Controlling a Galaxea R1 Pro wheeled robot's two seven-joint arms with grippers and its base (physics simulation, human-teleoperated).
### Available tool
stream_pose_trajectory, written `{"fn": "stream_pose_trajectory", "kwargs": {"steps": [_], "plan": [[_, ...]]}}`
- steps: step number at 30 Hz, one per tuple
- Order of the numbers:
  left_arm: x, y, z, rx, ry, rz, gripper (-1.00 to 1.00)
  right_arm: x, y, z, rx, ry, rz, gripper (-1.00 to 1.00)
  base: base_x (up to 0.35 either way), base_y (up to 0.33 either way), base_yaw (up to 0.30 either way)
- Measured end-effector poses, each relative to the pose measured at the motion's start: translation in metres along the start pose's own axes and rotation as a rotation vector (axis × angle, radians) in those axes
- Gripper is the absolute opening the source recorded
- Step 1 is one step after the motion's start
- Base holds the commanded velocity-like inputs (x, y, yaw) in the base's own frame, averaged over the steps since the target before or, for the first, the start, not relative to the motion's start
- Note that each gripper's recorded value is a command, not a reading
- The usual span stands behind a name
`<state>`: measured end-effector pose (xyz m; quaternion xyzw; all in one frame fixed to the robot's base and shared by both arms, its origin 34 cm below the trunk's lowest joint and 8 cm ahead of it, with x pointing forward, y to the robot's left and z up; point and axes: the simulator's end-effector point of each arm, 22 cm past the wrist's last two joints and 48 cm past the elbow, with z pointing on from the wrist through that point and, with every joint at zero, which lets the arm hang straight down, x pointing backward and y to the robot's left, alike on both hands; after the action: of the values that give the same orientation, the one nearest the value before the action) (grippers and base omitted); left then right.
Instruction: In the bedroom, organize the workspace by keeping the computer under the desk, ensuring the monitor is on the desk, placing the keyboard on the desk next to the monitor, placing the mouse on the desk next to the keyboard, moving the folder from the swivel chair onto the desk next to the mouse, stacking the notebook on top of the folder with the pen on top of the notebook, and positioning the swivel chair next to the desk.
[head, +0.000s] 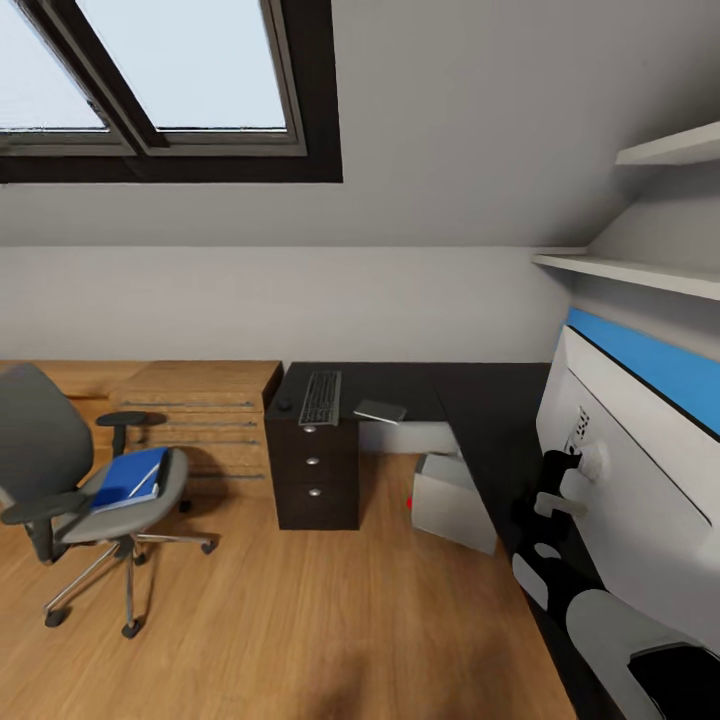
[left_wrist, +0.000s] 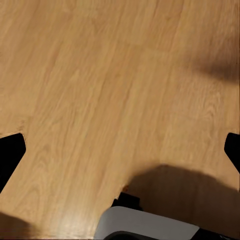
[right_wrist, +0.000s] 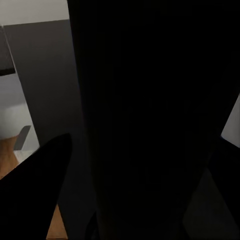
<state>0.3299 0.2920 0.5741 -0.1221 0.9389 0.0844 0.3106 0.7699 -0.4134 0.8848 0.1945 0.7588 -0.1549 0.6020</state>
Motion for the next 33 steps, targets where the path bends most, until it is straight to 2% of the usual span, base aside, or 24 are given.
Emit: {"fn": "stream_pose_trajectory", "kwargs": {"steps": [5, 29, 33], "plan": [[0.0, 0.0, 0.0, 0.0, 0.0, 0.0, 1.0, 0.0001, 0.0, 0.0, 0.0, 0.0, 0.0, -1.0, -0.288, -0.149, 0.191], [0.0014, 0.0006, -0.0001, -0.002, 0.005, -0.001, 1.0, -0.0005, 0.0003, 0.0001, -0.001, -0.001, 0.001, -1.0, -0.287, -0.147, 0.003], [0.0011, 0.001, -0.0003, -0.003, 0.004, -0.004, 1.0, -0.0017, 0.0005, 0.0001, -0.003, -0.003, 0.0, -1.0, -0.009, -0.216, 0.0]]}}
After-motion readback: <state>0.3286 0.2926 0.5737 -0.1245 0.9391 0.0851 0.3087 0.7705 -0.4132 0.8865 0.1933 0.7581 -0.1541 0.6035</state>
